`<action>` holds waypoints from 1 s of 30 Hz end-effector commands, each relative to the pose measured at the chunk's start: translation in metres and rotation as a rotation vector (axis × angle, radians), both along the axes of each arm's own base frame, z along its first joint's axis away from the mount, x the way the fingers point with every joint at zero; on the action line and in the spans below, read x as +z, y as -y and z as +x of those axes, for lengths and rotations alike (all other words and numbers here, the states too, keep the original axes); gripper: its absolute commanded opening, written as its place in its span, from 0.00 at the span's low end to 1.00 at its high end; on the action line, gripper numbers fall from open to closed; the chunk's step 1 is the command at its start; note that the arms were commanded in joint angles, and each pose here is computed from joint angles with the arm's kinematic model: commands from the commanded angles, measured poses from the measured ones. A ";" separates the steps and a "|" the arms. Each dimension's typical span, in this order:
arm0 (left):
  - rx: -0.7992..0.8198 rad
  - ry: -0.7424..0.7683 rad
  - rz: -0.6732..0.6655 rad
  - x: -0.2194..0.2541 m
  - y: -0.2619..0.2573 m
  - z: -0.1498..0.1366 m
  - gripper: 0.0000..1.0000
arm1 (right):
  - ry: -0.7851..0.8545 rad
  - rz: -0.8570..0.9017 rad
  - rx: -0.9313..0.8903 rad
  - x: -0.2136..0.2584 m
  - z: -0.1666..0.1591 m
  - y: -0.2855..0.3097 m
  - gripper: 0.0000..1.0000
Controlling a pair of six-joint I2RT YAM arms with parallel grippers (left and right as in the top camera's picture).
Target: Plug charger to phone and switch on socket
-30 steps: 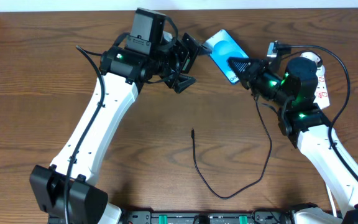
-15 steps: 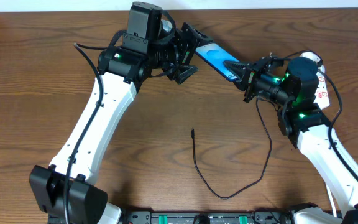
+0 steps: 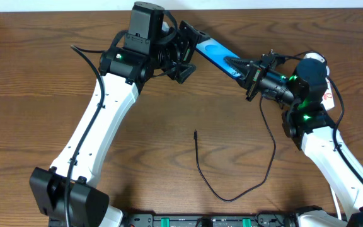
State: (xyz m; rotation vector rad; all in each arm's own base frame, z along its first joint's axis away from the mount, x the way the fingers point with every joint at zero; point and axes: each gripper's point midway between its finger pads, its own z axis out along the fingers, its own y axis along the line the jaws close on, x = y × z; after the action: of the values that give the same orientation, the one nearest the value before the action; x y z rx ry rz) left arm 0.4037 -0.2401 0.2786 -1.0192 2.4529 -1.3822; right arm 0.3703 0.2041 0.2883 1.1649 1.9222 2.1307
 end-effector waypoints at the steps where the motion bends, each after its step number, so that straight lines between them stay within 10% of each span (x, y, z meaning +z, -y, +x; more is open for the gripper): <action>1: 0.079 0.001 0.004 0.007 -0.010 0.007 0.87 | 0.031 0.022 0.032 0.016 -0.004 -0.005 0.01; 30: 0.085 -0.008 0.021 0.004 0.006 0.000 0.68 | 0.068 0.031 0.085 0.024 -0.017 -0.028 0.01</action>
State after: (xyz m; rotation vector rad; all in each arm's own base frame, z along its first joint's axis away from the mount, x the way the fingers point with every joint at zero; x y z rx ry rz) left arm 0.4023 -0.2480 0.2742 -1.1138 2.4287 -1.3349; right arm 0.3541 0.2303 0.2951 1.0749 1.9785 2.1886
